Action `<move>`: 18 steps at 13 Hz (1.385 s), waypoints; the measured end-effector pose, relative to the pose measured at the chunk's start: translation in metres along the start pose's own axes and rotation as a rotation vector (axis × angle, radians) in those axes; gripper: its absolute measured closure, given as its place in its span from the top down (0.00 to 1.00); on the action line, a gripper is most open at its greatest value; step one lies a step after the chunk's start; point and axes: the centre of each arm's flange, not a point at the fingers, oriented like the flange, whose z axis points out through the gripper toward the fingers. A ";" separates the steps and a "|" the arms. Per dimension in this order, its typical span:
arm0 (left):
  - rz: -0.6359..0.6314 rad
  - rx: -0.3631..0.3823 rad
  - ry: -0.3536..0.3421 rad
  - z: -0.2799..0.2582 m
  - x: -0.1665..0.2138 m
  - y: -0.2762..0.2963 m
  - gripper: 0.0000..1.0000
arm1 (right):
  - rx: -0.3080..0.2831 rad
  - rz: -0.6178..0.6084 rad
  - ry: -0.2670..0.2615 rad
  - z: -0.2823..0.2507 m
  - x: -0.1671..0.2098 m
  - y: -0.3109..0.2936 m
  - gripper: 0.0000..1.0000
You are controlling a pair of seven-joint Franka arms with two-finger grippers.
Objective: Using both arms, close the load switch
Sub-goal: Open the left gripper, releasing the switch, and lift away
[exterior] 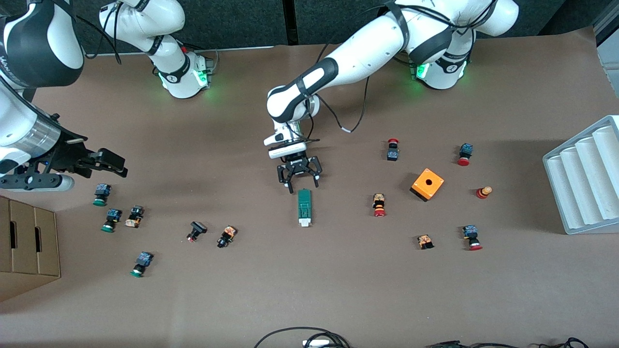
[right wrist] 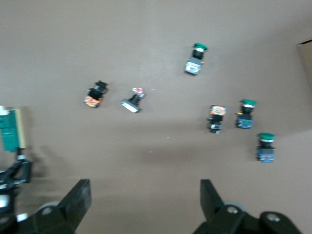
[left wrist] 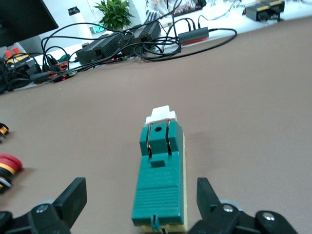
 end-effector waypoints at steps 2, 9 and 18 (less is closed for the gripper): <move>0.064 0.012 -0.050 -0.006 0.021 -0.004 1.00 | -0.021 0.000 0.005 -0.002 0.001 0.014 1.00; 0.334 -0.023 -0.264 -0.008 0.104 -0.034 1.00 | 0.000 0.011 0.018 -0.009 0.004 0.057 1.00; 0.531 -0.216 -0.532 0.013 0.200 -0.091 1.00 | 0.033 0.093 0.005 -0.001 0.007 0.052 1.00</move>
